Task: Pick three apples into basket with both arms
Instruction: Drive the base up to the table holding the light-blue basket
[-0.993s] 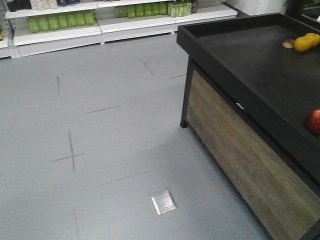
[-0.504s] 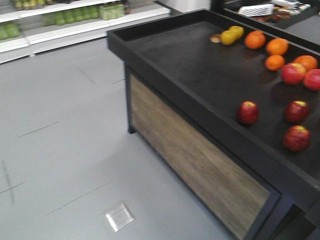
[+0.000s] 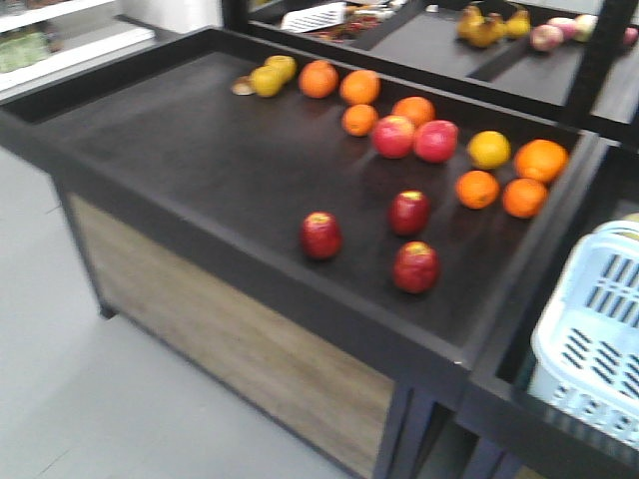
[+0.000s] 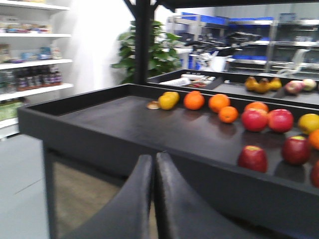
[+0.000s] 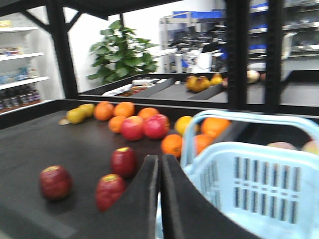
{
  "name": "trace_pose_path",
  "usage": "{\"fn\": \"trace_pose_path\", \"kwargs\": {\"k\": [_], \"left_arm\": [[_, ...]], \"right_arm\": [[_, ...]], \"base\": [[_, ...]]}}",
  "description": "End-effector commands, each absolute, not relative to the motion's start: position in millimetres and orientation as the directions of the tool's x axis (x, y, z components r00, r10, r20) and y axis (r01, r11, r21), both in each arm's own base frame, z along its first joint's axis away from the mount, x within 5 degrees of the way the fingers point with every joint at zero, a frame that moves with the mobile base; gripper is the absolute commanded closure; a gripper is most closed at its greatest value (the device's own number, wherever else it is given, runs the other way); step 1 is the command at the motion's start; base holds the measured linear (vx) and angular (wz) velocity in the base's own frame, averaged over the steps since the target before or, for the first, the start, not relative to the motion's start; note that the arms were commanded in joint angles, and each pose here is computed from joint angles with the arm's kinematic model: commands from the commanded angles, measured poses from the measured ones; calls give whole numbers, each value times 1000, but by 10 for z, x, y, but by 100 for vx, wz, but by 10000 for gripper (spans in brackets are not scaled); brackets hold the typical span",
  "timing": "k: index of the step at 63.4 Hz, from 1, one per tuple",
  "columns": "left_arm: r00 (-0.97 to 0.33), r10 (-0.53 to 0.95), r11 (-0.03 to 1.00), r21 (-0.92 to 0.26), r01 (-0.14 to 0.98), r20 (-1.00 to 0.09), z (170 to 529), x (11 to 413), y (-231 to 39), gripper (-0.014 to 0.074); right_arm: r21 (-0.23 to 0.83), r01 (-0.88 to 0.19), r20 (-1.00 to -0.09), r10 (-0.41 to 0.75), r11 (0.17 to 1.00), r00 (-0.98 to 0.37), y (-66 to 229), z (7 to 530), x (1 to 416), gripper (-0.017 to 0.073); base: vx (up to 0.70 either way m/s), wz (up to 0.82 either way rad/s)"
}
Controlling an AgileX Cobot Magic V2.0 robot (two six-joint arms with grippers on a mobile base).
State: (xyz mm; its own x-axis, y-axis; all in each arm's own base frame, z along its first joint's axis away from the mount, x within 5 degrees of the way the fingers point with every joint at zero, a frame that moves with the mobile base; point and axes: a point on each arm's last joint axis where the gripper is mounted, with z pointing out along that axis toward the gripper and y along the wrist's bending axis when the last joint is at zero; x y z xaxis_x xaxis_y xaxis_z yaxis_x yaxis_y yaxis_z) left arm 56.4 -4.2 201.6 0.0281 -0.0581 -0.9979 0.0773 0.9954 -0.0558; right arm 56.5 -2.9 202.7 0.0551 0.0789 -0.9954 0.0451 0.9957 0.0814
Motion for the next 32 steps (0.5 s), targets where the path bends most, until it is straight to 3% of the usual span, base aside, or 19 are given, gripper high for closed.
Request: {"fn": "trace_pose_path", "kwargs": {"k": [1,32], "left_arm": [[117,-81,994,-71,87,-990,2091,546,-43,600],[117,-81,994,-71,87,-990,2091,546,-43,600]], "right_arm": [[69,31,-990,65,997,125,-20,2051,556,568],[69,31,-990,65,997,125,-20,2051,556,568]], "base": [[16,-63],[16,-61]]}}
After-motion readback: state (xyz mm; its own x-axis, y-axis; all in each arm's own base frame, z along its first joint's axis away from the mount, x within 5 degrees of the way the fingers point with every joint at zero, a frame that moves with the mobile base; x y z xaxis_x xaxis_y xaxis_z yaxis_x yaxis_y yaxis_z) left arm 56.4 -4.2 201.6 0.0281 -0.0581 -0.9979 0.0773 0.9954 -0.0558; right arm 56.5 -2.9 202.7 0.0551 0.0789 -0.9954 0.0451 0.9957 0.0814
